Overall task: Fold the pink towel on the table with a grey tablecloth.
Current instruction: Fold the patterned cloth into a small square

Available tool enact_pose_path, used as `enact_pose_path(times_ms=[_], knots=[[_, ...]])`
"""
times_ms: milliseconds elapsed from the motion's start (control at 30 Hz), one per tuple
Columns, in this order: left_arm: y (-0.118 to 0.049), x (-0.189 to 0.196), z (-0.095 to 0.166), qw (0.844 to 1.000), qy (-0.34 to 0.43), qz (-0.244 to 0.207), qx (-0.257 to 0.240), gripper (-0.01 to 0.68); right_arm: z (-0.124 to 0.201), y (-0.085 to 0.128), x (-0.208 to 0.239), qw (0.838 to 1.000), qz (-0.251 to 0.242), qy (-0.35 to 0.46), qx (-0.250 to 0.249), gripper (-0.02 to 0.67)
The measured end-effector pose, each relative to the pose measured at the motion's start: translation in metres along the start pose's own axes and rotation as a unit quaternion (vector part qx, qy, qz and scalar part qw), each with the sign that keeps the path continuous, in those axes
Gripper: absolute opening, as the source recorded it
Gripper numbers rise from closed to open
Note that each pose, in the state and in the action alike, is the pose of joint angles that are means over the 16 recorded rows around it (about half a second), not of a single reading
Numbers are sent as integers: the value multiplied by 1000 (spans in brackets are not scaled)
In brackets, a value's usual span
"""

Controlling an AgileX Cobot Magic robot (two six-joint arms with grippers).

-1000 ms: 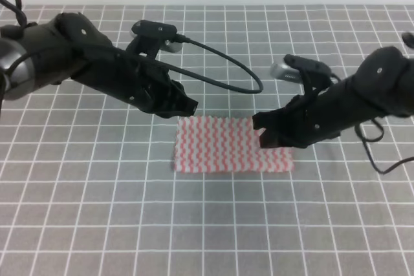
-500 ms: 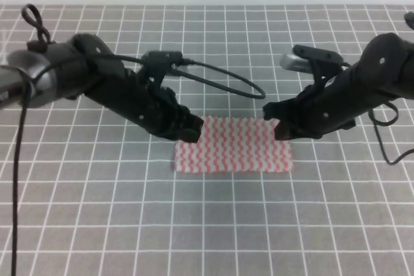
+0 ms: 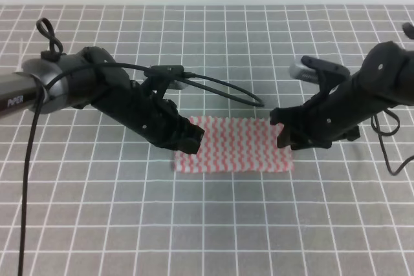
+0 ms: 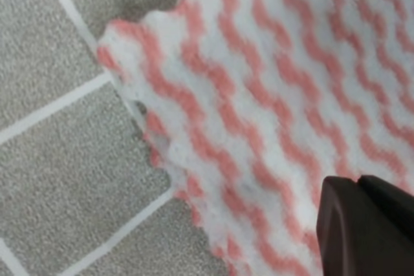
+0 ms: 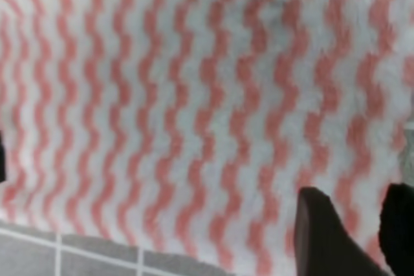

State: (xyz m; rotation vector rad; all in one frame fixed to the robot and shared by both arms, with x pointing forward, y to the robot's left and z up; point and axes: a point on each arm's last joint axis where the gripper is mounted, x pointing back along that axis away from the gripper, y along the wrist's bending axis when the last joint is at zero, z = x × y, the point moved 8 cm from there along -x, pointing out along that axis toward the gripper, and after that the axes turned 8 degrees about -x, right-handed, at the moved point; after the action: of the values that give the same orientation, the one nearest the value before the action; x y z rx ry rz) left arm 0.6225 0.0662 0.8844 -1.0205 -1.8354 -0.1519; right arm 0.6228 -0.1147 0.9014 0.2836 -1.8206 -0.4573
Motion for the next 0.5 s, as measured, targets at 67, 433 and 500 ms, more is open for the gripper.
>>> enact_pose_path(times_ms=[67,433,500], knots=[[1,0,-1,1000,-2,-2,0,0,1,-2,-3,1000,2,3,-2,194],[3,0,-2,1000,-7,-10,-1,0,0,-9,-12,1000,8,6,-7,197],[3,0,-2,1000,-7,-10,-1,0,0,-10,-13,1000,9,8,-9,197]])
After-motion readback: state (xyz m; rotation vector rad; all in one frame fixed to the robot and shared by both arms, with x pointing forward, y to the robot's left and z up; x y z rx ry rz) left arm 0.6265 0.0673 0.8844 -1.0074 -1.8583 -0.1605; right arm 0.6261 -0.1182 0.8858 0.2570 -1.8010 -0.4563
